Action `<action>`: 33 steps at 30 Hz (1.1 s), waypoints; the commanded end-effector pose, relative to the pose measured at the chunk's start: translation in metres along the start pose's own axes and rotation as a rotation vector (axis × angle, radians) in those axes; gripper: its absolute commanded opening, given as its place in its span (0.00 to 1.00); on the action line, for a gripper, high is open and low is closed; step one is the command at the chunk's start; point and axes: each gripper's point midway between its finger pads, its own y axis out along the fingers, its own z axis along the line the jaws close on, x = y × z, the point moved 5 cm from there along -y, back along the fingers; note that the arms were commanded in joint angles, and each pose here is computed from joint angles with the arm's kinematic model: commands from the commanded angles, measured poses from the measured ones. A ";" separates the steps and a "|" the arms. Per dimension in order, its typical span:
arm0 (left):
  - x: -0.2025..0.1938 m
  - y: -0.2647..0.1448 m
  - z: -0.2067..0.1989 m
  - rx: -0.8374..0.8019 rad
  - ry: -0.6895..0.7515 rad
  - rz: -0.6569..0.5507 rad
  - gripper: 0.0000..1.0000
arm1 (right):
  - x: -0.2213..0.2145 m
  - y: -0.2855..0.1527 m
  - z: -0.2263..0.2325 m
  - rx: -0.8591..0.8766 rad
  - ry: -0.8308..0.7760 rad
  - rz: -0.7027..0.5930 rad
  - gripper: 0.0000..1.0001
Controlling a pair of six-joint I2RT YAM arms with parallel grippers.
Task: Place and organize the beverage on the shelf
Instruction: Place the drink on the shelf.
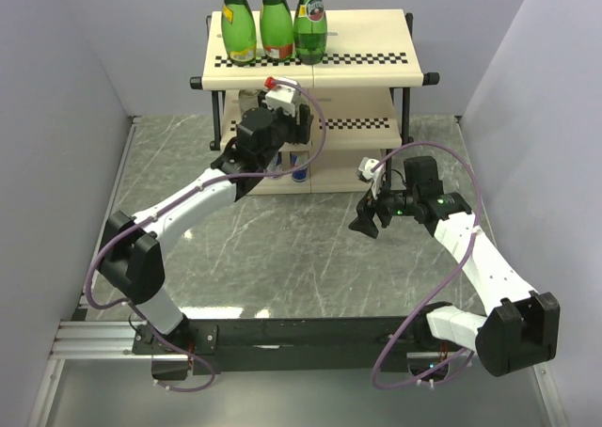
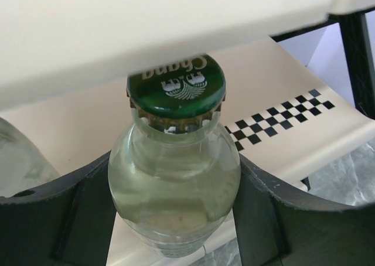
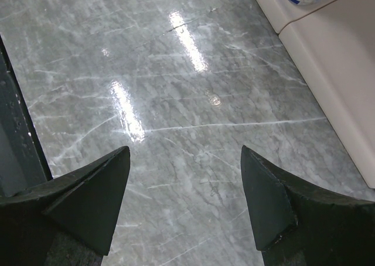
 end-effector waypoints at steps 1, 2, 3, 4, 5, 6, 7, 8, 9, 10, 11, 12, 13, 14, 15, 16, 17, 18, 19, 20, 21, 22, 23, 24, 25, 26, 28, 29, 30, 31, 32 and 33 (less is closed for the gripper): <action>0.085 -0.003 0.003 0.002 -0.063 -0.264 0.00 | 0.019 -0.010 -0.002 -0.016 -0.053 -0.049 0.82; 0.085 -0.002 0.005 0.012 -0.061 -0.267 0.00 | 0.019 -0.010 -0.002 -0.015 -0.054 -0.049 0.82; 0.086 -0.001 0.006 0.015 -0.058 -0.269 0.00 | 0.018 -0.010 -0.002 -0.016 -0.055 -0.049 0.82; 0.084 0.000 0.007 0.023 -0.057 -0.268 0.00 | 0.019 -0.010 -0.002 -0.016 -0.053 -0.049 0.82; 0.083 0.001 0.009 0.026 -0.055 -0.268 0.00 | 0.019 -0.010 -0.002 -0.016 -0.053 -0.049 0.82; 0.083 0.002 0.010 0.029 -0.053 -0.268 0.00 | 0.018 -0.010 -0.002 -0.018 -0.053 -0.048 0.82; 0.082 0.003 0.010 0.032 -0.054 -0.265 0.00 | 0.019 -0.010 -0.002 -0.016 -0.055 -0.049 0.82; 0.082 0.004 0.011 0.037 -0.052 -0.267 0.00 | 0.018 -0.010 -0.002 -0.018 -0.052 -0.049 0.82; 0.081 0.006 0.011 0.042 -0.052 -0.268 0.00 | 0.019 -0.010 -0.002 -0.016 -0.052 -0.049 0.82; 0.080 0.007 0.013 0.056 -0.050 -0.267 0.00 | 0.018 -0.009 -0.002 -0.016 -0.052 -0.048 0.82; 0.082 0.008 0.014 0.063 -0.049 -0.270 0.00 | 0.018 -0.010 -0.002 -0.016 -0.052 -0.048 0.82; 0.081 0.008 0.015 0.069 -0.049 -0.269 0.00 | 0.018 -0.010 -0.002 -0.016 -0.052 -0.048 0.82; 0.079 0.010 0.016 0.077 -0.047 -0.263 0.00 | 0.018 -0.009 -0.002 -0.016 -0.052 -0.048 0.82; 0.081 0.011 0.015 0.077 -0.046 -0.267 0.00 | 0.018 -0.009 -0.002 -0.014 -0.052 -0.047 0.82; 0.078 0.013 0.015 0.078 -0.043 -0.260 0.00 | 0.018 -0.010 -0.002 -0.016 -0.052 -0.049 0.82; 0.079 0.014 0.016 0.082 -0.043 -0.258 0.00 | 0.019 -0.010 -0.002 -0.016 -0.053 -0.049 0.82; 0.079 0.015 0.017 0.089 -0.041 -0.254 0.00 | 0.018 -0.010 -0.002 -0.017 -0.053 -0.050 0.82; 0.078 0.016 0.017 0.092 -0.040 -0.249 0.00 | 0.018 -0.010 -0.002 -0.016 -0.050 -0.048 0.82; 0.077 0.017 0.017 0.095 -0.038 -0.246 0.00 | 0.018 -0.010 -0.002 -0.016 -0.052 -0.048 0.82; 0.076 0.018 0.017 0.097 -0.037 -0.246 0.00 | 0.018 -0.010 -0.002 -0.014 -0.051 -0.047 0.82; 0.075 0.018 0.017 0.097 -0.038 -0.243 0.00 | 0.018 -0.010 -0.002 -0.015 -0.052 -0.048 0.82; 0.074 0.019 0.018 0.100 -0.036 -0.242 0.00 | 0.018 -0.010 -0.002 -0.015 -0.053 -0.049 0.82; 0.073 0.019 0.018 0.099 -0.036 -0.239 0.00 | 0.018 -0.010 -0.002 -0.014 -0.055 -0.049 0.82; 0.074 0.019 0.018 0.099 -0.034 -0.240 0.00 | 0.018 -0.010 -0.002 -0.015 -0.053 -0.049 0.82; 0.073 0.019 0.018 0.099 -0.035 -0.237 0.00 | 0.018 -0.010 -0.002 -0.015 -0.055 -0.049 0.82; 0.073 0.019 0.018 0.101 -0.033 -0.236 0.00 | 0.018 -0.010 -0.002 -0.014 -0.054 -0.051 0.82; 0.074 0.019 0.018 0.101 -0.035 -0.236 0.01 | 0.018 -0.010 -0.001 -0.012 -0.054 -0.050 0.82; 0.073 0.020 0.019 0.104 -0.034 -0.233 0.02 | 0.018 -0.010 -0.002 -0.012 -0.055 -0.050 0.82; 0.073 0.020 0.018 0.102 -0.037 -0.233 0.05 | 0.018 -0.010 -0.001 -0.012 -0.054 -0.050 0.82; 0.072 0.020 0.018 0.104 -0.036 -0.232 0.11 | 0.019 -0.010 -0.002 -0.013 -0.055 -0.051 0.82; 0.072 0.020 0.018 0.103 -0.039 -0.232 0.15 | 0.017 -0.009 -0.002 -0.013 -0.053 -0.048 0.82; 0.073 0.019 0.018 0.104 -0.040 -0.238 0.20 | 0.018 -0.010 -0.001 -0.013 -0.055 -0.050 0.82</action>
